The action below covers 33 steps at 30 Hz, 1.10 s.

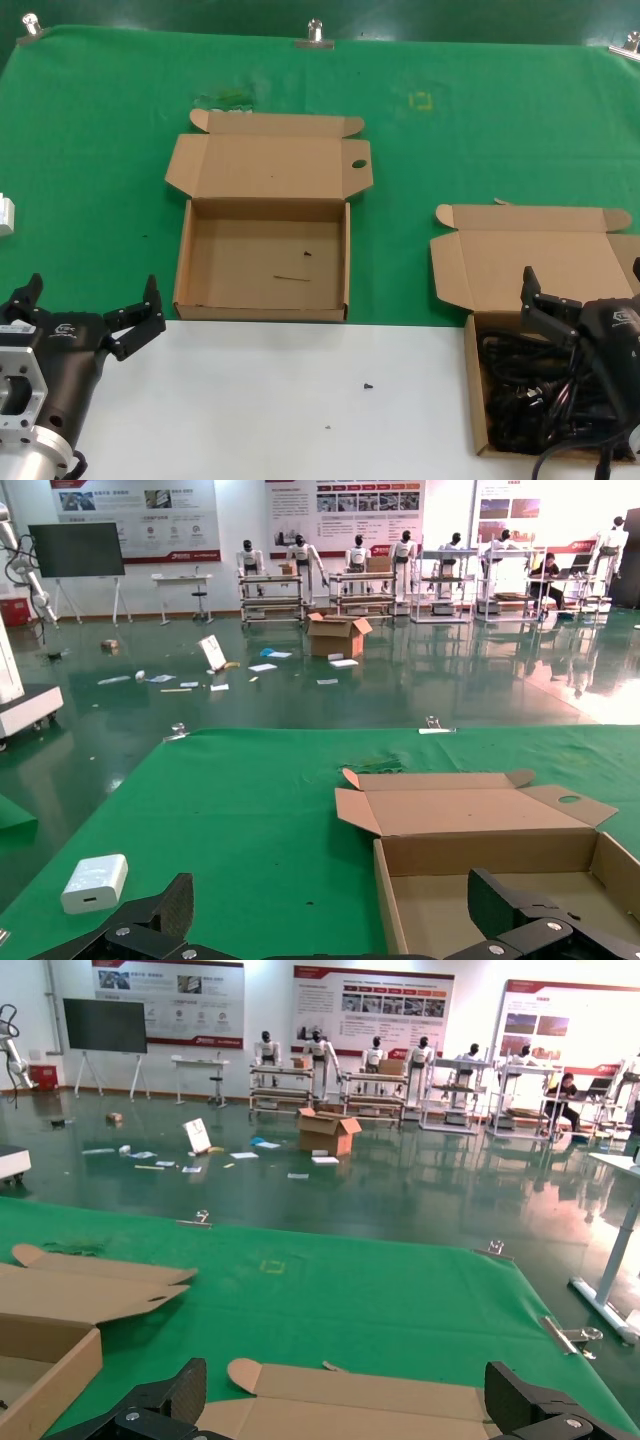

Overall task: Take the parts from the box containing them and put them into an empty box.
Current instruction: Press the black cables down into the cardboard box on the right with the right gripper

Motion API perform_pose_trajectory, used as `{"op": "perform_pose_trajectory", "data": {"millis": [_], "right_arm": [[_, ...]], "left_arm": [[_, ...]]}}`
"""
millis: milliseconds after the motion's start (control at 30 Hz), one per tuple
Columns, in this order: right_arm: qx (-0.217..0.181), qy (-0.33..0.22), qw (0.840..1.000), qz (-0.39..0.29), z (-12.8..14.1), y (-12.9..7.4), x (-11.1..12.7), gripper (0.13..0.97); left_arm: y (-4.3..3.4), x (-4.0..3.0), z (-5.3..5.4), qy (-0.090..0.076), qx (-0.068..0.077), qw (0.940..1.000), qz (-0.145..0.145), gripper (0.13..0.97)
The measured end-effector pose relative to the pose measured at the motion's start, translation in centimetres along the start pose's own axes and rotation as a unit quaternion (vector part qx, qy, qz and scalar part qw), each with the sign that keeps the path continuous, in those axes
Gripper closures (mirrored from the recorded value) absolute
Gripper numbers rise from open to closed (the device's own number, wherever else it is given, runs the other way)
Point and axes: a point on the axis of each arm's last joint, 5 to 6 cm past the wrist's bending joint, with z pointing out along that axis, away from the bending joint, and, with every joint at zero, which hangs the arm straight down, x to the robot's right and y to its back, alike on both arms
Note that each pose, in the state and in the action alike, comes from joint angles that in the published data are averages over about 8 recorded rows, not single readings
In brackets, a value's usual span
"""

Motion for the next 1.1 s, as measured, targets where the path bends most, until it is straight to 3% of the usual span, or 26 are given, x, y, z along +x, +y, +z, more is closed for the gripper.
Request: {"op": "perform_pose_trajectory", "data": {"millis": [600, 1100], "right_arm": [[0.000, 0.000, 1.000, 0.000, 0.00, 0.00, 0.00, 0.130], [0.001, -0.005, 1.000, 0.005, -0.01, -0.07, -0.12, 0.130]], "left_arm": [[0.00, 0.00, 0.00, 0.000, 0.000, 1.0000, 0.000, 0.132], [0.00, 0.00, 0.00, 0.000, 0.000, 1.0000, 0.000, 0.212]]}}
